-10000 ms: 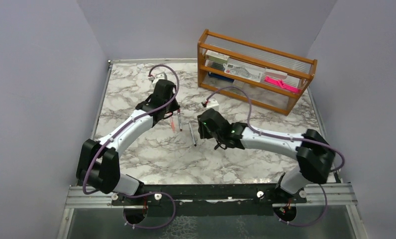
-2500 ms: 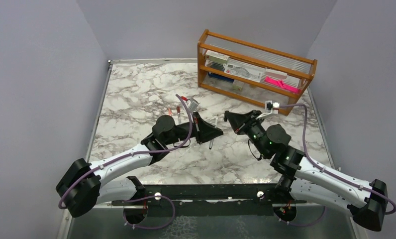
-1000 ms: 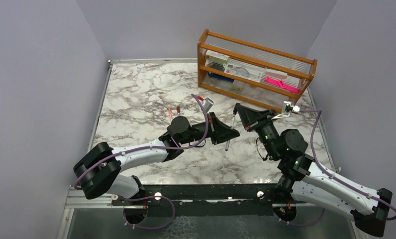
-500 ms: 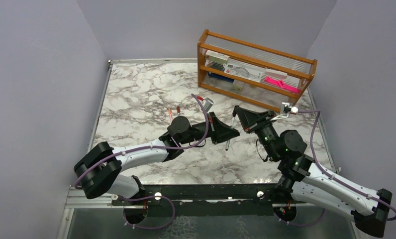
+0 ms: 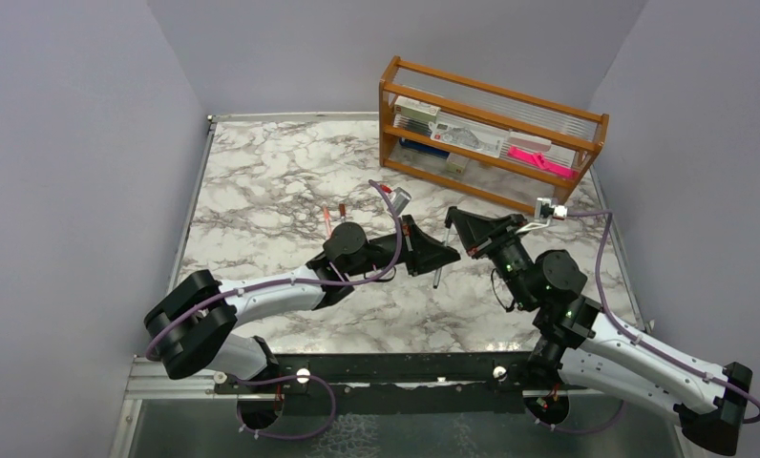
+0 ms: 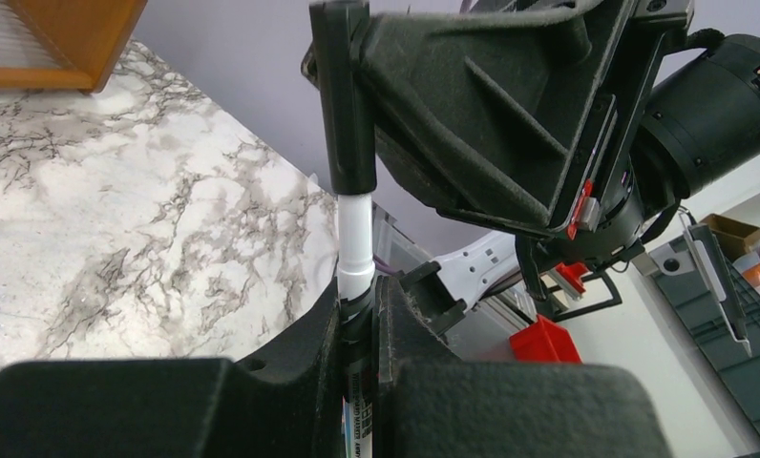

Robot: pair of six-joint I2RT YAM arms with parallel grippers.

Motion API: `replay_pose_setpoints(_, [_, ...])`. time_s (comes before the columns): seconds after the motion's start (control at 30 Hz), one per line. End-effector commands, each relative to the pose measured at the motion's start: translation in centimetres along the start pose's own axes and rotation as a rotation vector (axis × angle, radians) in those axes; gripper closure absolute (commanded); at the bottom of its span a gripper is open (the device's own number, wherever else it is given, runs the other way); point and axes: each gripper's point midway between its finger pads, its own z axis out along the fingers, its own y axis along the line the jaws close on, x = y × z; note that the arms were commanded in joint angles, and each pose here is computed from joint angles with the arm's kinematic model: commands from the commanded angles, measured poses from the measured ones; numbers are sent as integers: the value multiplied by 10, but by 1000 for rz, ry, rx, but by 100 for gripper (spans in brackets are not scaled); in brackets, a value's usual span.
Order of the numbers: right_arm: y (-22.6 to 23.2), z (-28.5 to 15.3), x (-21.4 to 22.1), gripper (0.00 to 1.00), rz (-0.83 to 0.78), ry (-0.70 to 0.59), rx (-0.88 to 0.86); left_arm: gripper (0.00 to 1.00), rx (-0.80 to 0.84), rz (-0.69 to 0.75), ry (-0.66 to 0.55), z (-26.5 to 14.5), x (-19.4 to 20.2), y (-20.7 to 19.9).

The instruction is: Insert the pens into the pen caps

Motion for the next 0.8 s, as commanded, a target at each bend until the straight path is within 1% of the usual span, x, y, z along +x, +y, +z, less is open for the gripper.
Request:
replay_pose_setpoints(0.0, [-3, -4, 16, 99, -61, 82, -14, 100, 25, 41, -67, 6, -27, -11])
replay_pose_setpoints(0.27, [-6, -10, 43, 99, -125, 196, -46, 100, -5, 86, -91, 8, -56, 3])
replay_pose_setpoints(0.4, [-10, -11, 56, 99, -145, 252, -47, 100, 5, 112, -102, 14, -69, 2])
replay_pose_setpoints(0.6, [-17, -19, 78, 99, -132, 323, -55, 100, 26, 213, -163, 22, -97, -11])
replay_pose_setpoints(0.77, [-29, -29, 101, 99, -90, 387, -49, 100, 57, 272, -208, 28, -122, -26])
